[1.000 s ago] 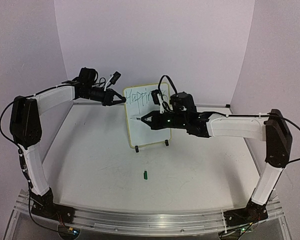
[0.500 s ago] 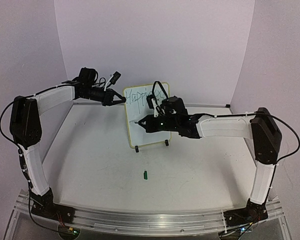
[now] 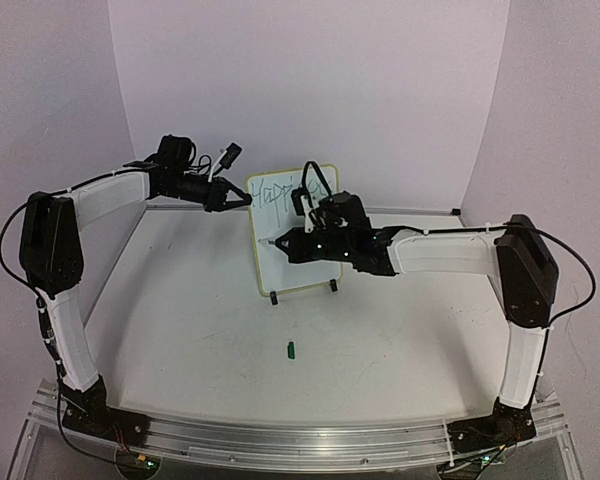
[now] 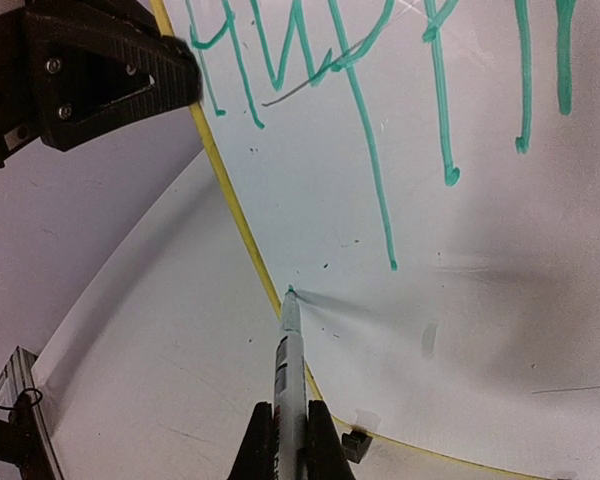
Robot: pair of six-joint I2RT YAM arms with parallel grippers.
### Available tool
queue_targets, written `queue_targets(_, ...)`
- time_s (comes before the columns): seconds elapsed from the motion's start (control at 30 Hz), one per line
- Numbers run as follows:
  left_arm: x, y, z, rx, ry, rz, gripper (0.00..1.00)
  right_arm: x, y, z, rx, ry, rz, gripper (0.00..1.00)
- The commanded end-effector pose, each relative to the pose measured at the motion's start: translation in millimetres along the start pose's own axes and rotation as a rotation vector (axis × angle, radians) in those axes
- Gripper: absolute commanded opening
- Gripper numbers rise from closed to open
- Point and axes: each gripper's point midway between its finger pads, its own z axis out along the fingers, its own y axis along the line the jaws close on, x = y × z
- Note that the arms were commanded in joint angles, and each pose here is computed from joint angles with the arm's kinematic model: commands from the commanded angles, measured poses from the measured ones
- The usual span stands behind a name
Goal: Write a sentence on the whiteboard
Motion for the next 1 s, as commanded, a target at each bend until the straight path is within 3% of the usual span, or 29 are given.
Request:
queue_targets(0.0,34.7,-0.8,6.8,-0.009,0.098,-0.085,0.00,3.6,-7.3,5.5,0.032,-0.005,-0.002,0.00)
queue_targets(0.43,35.0,-1.6,6.9,-0.007,0.100,-0.084,0.00,26.1,-12.3,6.6,0.029,0.056,0.009,0.00)
queue_targets(0.7,35.3,-0.9,6.4,-0.010,0.101,-0.086,0.00,-1.9,18.9,-10.6,-0.090,0.015,-0.034,0.00)
queue_targets(0.97,36.0,-0.8,7.1,-0.009,0.102,-0.087,0.00,-31.9,24.5,-29.4,-0.070,-0.061,-0.038,0.00)
